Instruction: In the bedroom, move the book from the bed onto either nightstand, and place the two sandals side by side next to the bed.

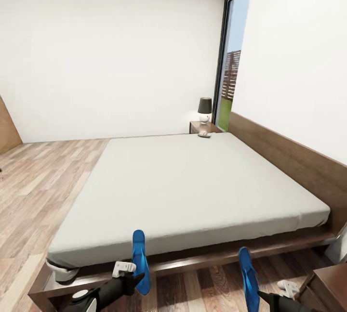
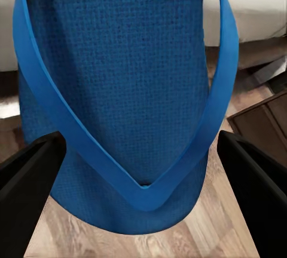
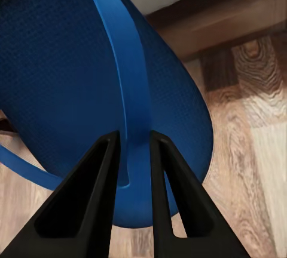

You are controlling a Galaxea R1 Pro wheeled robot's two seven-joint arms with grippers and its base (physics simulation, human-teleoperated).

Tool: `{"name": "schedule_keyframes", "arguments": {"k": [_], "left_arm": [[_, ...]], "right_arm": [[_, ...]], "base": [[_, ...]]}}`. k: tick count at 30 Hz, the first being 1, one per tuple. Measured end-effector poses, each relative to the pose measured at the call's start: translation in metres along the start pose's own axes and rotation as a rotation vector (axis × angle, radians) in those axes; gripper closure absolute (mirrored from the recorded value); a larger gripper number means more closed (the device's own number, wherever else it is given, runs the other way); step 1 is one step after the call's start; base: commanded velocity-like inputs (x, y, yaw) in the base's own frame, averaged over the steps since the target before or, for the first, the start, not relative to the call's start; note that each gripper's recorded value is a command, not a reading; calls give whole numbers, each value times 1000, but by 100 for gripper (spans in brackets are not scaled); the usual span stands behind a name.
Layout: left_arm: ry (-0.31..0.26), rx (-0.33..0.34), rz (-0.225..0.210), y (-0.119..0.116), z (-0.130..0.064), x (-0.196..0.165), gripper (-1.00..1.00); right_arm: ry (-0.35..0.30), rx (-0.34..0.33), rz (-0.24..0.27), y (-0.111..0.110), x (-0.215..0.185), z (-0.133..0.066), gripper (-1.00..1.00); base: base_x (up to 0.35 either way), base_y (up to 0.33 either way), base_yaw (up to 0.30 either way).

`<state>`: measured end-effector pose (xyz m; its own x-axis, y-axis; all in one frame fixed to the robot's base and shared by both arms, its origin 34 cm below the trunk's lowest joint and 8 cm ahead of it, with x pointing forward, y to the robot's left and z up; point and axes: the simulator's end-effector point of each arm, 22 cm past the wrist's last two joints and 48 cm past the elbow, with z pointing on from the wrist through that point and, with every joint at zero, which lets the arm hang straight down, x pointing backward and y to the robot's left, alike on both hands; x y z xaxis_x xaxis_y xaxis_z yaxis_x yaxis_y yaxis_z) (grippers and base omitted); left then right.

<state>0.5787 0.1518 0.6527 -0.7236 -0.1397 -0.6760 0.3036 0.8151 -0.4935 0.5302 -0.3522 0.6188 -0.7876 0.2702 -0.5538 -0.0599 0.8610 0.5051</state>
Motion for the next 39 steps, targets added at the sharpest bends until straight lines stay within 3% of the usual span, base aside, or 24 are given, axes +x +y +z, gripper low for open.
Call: {"name": "schedule_keyframes", "arguments": {"k": [24, 39], "left_arm": [[-1, 1, -1, 0, 0, 0, 100], [-1, 1, -1, 0, 0, 0, 100]], "right_arm": [[-1, -1, 1, 0, 0, 0, 100], [-3, -1, 2, 0, -1, 0, 100]], "base": [[0, 0, 285], [-43, 0, 21]]}}
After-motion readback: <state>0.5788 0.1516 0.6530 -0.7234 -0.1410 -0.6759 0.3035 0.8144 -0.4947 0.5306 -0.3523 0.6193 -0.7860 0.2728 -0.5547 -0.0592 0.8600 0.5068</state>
